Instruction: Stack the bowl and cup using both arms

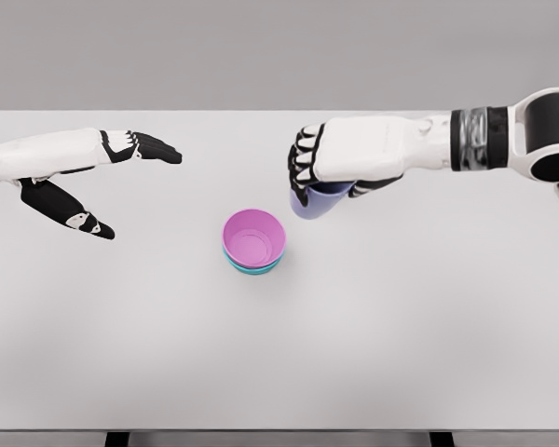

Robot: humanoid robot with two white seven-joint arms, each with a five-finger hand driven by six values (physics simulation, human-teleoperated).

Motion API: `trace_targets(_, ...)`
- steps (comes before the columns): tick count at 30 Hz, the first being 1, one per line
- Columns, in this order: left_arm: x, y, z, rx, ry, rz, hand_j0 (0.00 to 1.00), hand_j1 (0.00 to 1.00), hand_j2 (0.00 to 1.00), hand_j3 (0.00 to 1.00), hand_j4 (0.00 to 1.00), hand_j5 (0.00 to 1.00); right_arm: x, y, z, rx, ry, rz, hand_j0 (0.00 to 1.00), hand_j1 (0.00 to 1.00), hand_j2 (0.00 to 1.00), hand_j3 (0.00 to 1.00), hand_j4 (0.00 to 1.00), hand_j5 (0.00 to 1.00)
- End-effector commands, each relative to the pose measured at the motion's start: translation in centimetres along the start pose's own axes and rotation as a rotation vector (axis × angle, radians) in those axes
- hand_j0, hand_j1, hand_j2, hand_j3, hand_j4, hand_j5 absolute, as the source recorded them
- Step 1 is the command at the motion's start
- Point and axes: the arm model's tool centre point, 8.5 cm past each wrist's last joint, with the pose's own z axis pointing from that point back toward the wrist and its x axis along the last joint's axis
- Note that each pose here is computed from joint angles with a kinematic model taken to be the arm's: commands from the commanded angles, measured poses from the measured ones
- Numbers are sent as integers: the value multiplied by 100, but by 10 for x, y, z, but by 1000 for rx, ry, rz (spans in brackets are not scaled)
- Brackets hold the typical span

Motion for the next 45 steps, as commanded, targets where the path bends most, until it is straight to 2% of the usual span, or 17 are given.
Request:
trace_targets(1,0,1,0,5,-1,6,100,100,100,100,100,100,13,-8,-7,-20,-40,22,49,49,49,49,49,49)
trace_targets(6,0,1,1,5,1,6,100,100,100,100,100,100,28,-15,-20,-37,-97,44,49,49,49,49,49,49)
trace_targets(13,0,1,1,6,1,7,100,100,100,100,100,100,40,-8,-39,-21,-153,33,49,49,49,49,49,49)
trace_targets(23,0,1,1,5,2,6,100,100,100,100,100,100,38,-9,-54,-38,-167,17,50,50,50,50,50,50)
trace_targets(29,0,1,1,5,2,6,100,100,100,100,100,100,21,0,-57,-26,-128,-28,50,50,50,50,50,50)
trace_targets(34,0,1,1,5,2,6,100,100,100,100,100,100,23,-1,-63,-33,-141,-31,50,50,50,50,50,50)
trace_targets(36,0,1,1,6,1,7,100,100,100,100,100,100,27,4,-70,-17,-160,-38,50,50,50,50,50,50)
trace_targets(39,0,1,1,6,1,7,100,100,100,100,100,100,21,12,-70,2,-145,-58,51,51,51,51,51,51)
trace_targets(45,0,1,1,6,1,7,100,100,100,100,100,100,22,8,-73,-2,-151,-51,56,56,56,56,56,56)
